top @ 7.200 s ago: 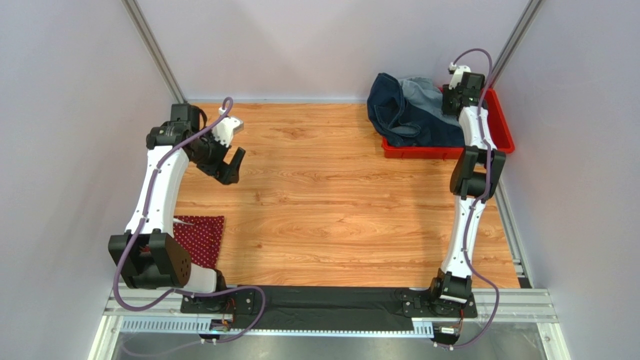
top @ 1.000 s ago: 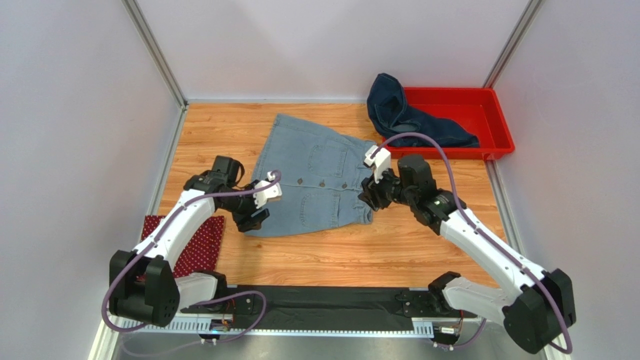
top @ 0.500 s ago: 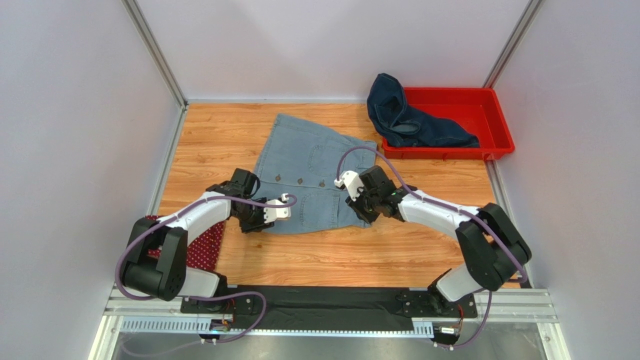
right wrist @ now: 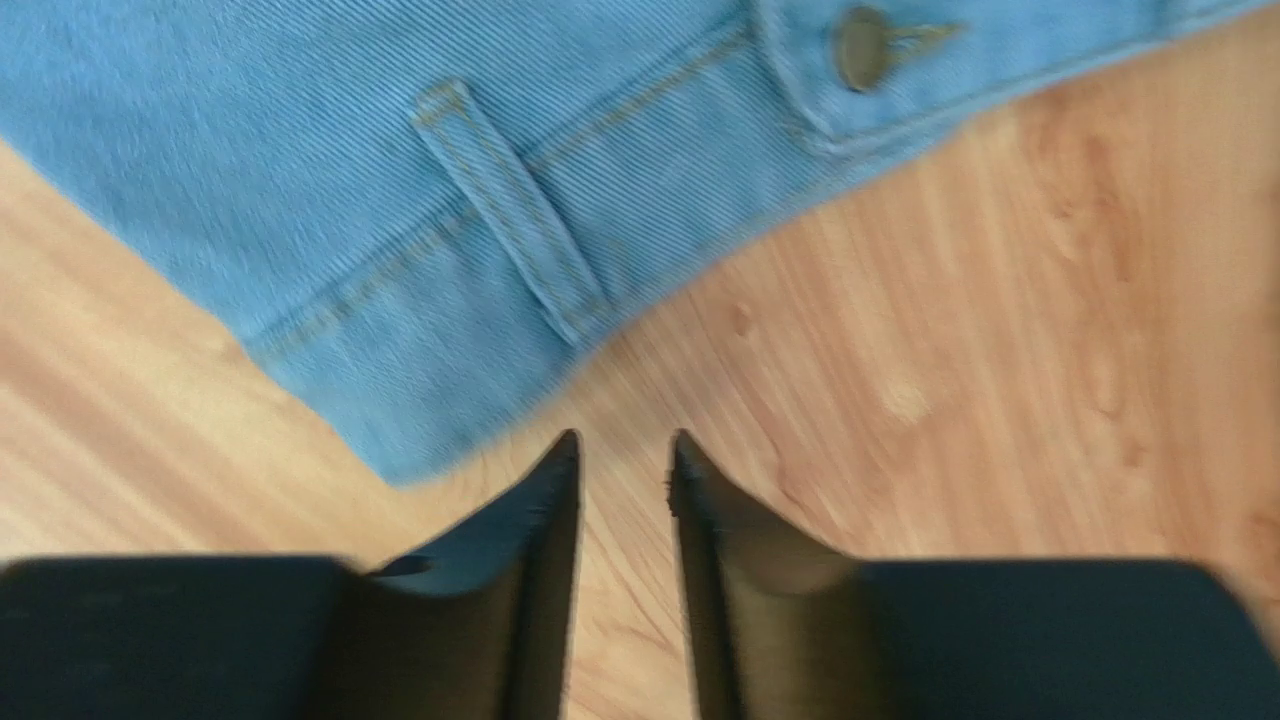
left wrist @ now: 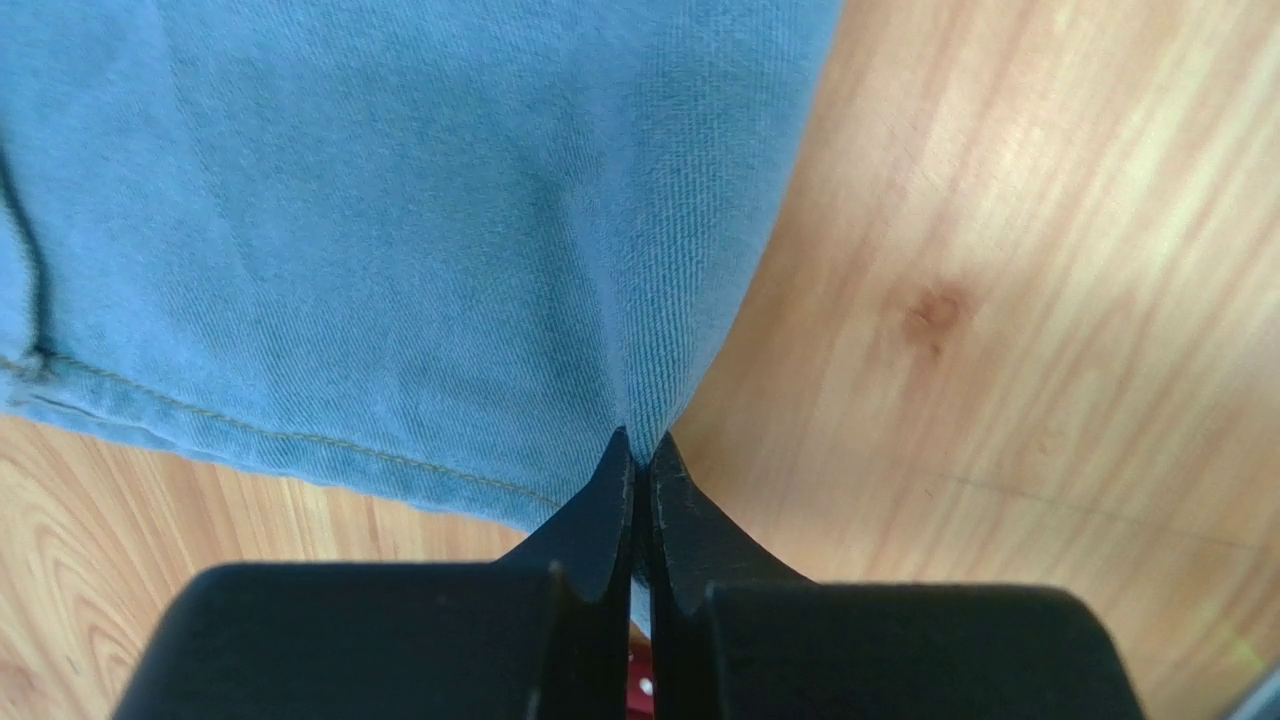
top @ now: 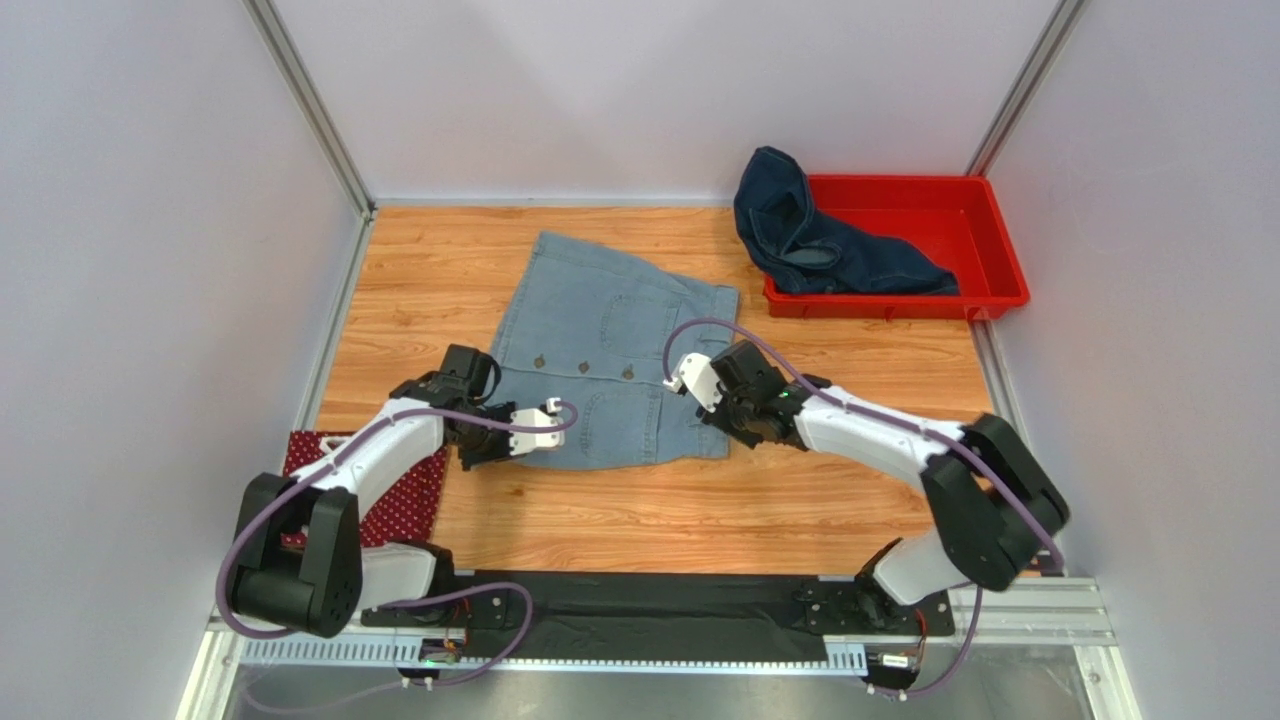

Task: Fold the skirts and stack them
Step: Fold the skirt at the center of the board.

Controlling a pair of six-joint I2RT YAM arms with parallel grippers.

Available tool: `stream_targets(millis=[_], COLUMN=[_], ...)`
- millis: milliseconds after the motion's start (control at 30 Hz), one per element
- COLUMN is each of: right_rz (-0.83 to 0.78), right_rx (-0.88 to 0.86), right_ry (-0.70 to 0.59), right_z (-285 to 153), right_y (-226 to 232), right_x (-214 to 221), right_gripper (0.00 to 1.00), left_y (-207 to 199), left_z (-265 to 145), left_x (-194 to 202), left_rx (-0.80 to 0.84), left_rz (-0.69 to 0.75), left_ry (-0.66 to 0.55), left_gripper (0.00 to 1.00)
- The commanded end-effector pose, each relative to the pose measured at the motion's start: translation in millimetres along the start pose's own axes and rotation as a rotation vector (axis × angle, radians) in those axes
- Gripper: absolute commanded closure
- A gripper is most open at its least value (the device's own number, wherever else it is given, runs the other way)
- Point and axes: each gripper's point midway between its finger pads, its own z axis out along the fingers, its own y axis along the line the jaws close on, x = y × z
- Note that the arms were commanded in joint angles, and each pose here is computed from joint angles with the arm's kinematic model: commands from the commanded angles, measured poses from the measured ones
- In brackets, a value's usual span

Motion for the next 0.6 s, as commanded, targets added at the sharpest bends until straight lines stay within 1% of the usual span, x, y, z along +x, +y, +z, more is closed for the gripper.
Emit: stream_targets(millis=[0, 33, 67, 133, 167, 200, 233, 267, 300, 333, 367, 433, 467, 500, 567], right_rz=[-0.169, -0.207, -0.284, -0.331, -0.375, -0.396, -0.425, -0.447, -0.498, -0.495, -0.519, -0.541, -0.564, -0.601, -0.621], right_rx=[0.018, 0.049, -0.009, -0.012, -0.031, -0.042, -0.070, -0.104, -0.118, -0.094, -0.099, -0.057, -0.062, -0.099, -0.124], right_ry=[-0.184, -0.330, -0.384, -0.510, -0.538, -0.552, -0.550, -0.516, -0.454, -0.444, -0.392, -0.361, -0.354, -0.318, -0.280], right_z=[-45, -74, -76, -91, -89, -88, -84, -74, -62, -61, -48, -40, -38, -30, -21], right_y=[3, 3, 21, 30, 40, 45, 52, 60, 67, 62, 64, 54, 53, 57, 60], right_x=[-37, -60, -58, -67, -54, -52, -46, -39, -34, -33, -29, -37, -41, -41, -38], right_gripper=[0.64, 0.62, 0.60, 0.53, 0.51, 0.47, 0.46, 0.45, 0.43, 0.43, 0.42, 0.41, 0.40, 0.39, 0.38], left_y=[-17, -15, -14, -14, -15, -16, -18, -20, -19, -19, -18, -16, -15, -15, -16], left_z=[-13, -16, -18, -21, -21, -21, -22, -22, -24, -24, -25, -28, -28, -28, -29], left_x=[2, -1, -1, -3, -3, -3, -5, -5, -4, -4, -4, -4, -4, -4, -5], left_rx=[0.034, 0.020, 0.016, 0.009, 0.012, 0.012, 0.016, 0.020, 0.015, 0.013, 0.008, -0.005, -0.010, -0.009, -0.009], left_rz=[-0.030, -0.047, -0.059, -0.069, -0.074, -0.076, -0.077, -0.085, -0.084, -0.085, -0.084, -0.081, -0.079, -0.081, -0.082], left_ry=[-0.004, -0.012, -0.014, -0.016, -0.019, -0.020, -0.029, -0.028, -0.022, -0.023, -0.020, -0.015, -0.017, -0.020, -0.025], left_gripper=[1.00, 1.00, 1.00, 1.00, 1.00, 1.00, 1.00, 1.00, 1.00, 1.00, 1.00, 1.00, 1.00, 1.00, 1.00])
